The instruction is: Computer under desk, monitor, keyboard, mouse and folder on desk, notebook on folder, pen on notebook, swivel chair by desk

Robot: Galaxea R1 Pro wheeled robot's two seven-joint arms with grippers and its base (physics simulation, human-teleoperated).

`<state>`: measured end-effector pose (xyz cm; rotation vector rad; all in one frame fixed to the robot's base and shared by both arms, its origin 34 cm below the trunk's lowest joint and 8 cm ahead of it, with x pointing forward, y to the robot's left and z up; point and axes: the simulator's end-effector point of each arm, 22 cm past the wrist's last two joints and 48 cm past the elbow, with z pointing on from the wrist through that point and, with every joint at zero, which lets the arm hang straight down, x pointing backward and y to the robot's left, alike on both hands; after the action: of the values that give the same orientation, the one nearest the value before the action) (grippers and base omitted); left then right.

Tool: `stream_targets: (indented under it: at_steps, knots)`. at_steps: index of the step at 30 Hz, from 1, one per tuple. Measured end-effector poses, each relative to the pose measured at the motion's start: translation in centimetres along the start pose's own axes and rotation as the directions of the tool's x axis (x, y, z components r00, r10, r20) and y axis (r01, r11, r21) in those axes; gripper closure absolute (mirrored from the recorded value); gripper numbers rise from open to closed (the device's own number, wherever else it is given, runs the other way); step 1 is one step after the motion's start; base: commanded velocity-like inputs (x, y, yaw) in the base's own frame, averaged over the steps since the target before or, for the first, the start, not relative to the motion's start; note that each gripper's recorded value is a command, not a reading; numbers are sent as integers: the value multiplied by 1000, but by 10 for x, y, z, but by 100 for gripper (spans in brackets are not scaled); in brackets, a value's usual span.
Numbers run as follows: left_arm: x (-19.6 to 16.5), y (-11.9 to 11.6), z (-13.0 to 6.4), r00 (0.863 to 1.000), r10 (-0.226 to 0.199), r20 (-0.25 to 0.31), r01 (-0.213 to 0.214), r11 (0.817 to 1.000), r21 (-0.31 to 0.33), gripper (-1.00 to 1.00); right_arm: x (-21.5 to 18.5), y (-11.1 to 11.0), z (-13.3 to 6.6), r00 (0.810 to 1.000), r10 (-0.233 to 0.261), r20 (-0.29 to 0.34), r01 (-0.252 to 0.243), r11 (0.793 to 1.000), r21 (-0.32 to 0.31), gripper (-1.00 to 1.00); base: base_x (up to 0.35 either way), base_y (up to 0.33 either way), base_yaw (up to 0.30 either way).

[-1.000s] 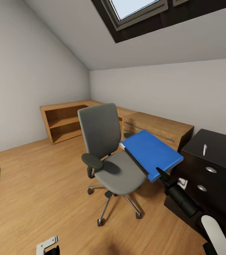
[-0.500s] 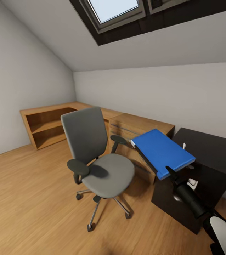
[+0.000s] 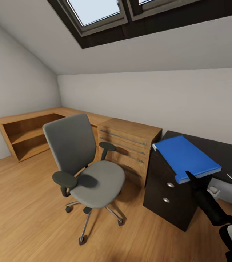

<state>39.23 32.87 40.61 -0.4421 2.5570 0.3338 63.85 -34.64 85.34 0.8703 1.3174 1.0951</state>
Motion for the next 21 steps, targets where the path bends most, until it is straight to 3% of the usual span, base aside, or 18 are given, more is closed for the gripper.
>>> stream_targets:
  at_steps: [4,14,21]
  knots:
    - [-4,1,-6,1000,1,-2,-1,1000,0,-100,-13,-7,-1,1000,11,25,-12,998,59,100,0,0,-268]
    - [-16,2,-21,1000,0,-2,0,1000,1,-100,-56,-14,-11,987,110,117,-126,981,148,100,0,0,-268]
    - [-23,3,-32,1000,1,-5,-1,1000,0,-100,-87,-10,-20,978,114,176,-144,976,166,100,0,0,-268]
